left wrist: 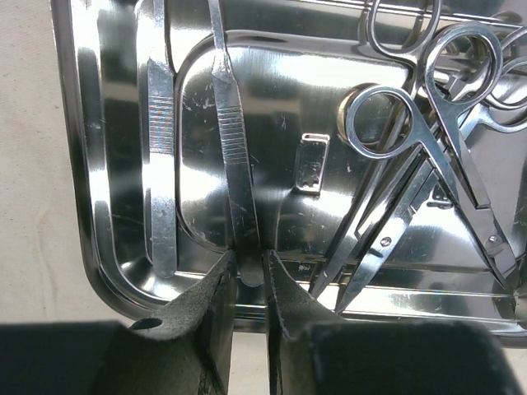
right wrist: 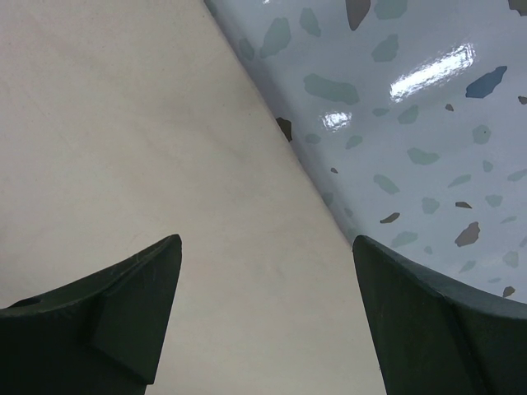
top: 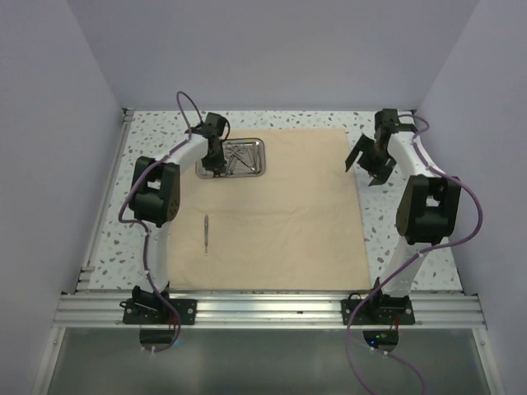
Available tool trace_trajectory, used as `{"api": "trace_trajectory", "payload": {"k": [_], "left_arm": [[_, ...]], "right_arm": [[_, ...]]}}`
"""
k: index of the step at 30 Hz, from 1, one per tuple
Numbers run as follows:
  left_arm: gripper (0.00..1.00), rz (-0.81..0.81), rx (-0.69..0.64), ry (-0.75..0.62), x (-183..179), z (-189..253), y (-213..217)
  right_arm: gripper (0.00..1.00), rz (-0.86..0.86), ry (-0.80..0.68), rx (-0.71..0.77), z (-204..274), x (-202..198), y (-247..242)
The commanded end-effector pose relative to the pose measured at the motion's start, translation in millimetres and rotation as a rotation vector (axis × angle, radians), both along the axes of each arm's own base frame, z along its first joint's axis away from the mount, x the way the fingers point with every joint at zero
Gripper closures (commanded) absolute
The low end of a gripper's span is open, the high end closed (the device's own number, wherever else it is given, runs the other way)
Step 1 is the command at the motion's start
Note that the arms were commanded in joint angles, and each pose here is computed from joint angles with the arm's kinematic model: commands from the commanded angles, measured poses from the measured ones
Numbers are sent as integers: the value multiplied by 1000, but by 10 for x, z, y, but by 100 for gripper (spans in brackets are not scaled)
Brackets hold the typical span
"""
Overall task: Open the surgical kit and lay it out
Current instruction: Pick up the medical item from the container.
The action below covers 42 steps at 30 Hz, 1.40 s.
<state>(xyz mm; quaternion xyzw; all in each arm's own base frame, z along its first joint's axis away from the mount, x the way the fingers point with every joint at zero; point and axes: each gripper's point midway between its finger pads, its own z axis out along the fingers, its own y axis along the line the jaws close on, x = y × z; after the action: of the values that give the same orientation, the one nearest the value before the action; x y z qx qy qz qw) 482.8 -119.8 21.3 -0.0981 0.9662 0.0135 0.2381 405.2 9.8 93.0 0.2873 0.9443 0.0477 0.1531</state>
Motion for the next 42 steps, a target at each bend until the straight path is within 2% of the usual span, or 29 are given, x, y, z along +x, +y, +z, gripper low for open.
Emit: {"api": "trace_trajectory", "payload": {"k": [1, 6, 7, 8, 13, 23, 28, 31, 34, 39, 40, 42], "left_arm": [[78, 1, -7, 82, -86, -318, 73], [86, -6, -8, 112, -192, -413, 91], [91, -7, -11, 117, -211, -430, 88], [100, -13, -11, 121, -223, -453, 87], [100, -23, -7, 110, -210, -405, 91], [100, -70, 8, -104, 336, 547, 44], [100, -77, 21, -138, 436, 762, 49], [100, -68, 20, -146, 356, 898, 76], [100, -56, 12, -114, 133, 837, 115], [100, -39, -2, -56, -543, 785, 203], [100, -39, -16, -81, -652, 913, 208], [100, -52, -11, -33, -962, 763, 192]], "right_arm": [[11, 1, -23, -16, 111, 32, -72], [11, -5, -20, -15, 96, 40, -84], [11, -5, -17, -15, 90, 36, -84], [11, -6, -18, -15, 88, 48, -84], [11, -8, -18, -11, 83, 64, -79], [11, -11, -31, 1, 92, 107, -60], [11, -10, -45, 11, 129, 100, -39], [11, -7, -50, 18, 147, 73, -25], [11, -6, -52, 26, 148, 46, -9], [12, -9, -51, 63, 155, 5, 57], [12, -9, -56, 71, 163, 8, 71], [12, -14, -61, 87, 162, 16, 98]]}}
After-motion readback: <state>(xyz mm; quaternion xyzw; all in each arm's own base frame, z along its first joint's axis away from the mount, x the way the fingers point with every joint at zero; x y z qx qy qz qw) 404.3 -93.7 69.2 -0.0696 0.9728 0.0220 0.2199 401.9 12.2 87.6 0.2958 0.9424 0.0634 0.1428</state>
